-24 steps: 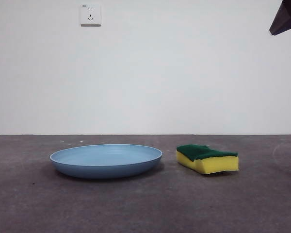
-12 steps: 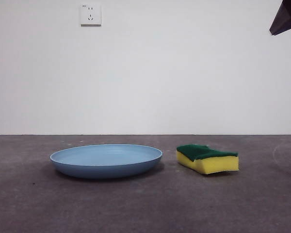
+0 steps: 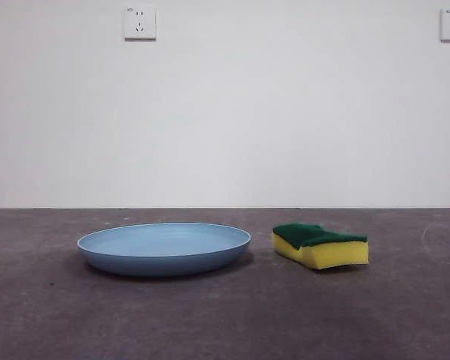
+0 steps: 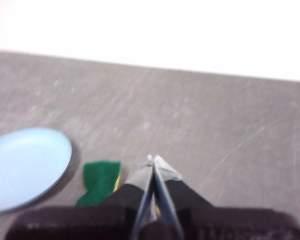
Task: Pick up the plate,pick up the cloth,clean the plate with the cloth
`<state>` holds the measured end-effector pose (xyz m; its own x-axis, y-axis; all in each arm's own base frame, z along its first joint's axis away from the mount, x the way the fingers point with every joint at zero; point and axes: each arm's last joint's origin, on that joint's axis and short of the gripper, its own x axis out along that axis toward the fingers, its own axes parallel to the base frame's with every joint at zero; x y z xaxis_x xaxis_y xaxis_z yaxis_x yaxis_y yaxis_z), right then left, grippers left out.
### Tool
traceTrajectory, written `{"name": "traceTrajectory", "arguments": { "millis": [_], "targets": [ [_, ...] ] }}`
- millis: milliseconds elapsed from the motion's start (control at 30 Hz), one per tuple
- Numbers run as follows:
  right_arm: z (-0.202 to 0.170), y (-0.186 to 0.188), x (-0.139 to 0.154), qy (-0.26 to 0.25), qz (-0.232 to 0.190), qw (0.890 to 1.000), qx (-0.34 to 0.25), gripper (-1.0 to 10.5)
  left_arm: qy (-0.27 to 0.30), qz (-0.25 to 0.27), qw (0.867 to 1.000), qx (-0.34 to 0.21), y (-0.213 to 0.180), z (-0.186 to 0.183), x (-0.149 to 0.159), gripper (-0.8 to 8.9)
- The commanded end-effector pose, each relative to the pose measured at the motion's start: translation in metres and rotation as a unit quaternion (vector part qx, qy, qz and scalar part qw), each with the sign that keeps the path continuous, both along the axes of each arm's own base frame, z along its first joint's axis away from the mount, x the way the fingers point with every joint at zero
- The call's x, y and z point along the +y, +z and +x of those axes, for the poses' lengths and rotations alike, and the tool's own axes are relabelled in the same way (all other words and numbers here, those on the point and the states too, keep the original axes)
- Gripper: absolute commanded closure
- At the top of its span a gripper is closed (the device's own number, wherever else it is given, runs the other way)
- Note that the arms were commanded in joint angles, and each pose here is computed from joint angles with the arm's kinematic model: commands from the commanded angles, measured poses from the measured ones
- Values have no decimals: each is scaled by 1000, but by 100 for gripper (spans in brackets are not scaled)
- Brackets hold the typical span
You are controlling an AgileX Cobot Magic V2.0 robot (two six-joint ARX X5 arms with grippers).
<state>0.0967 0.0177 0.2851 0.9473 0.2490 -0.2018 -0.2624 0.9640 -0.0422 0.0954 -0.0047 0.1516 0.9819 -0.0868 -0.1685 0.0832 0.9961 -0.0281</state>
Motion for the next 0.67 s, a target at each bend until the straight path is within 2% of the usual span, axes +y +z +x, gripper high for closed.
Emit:
{"name": "traceTrajectory", "arguments": {
  "millis": [33,167,367,667],
  "targets": [
    [-1,-27,-5,-16,2,1000,-25,946,1,-3,1000,5,-4,1,0,817],
    [-1,-59,-7,-27,4,998,-49,946,2,-3,1000,5,-4,1,0,817],
    [-2,-102,-7,-33,21,998,-40,946,2,-3,1000,5,-4,1,0,817],
    [-1,-129,-8,-55,69,996,-15,946,1,-3,1000,5,-4,1,0,817]
  ]
}}
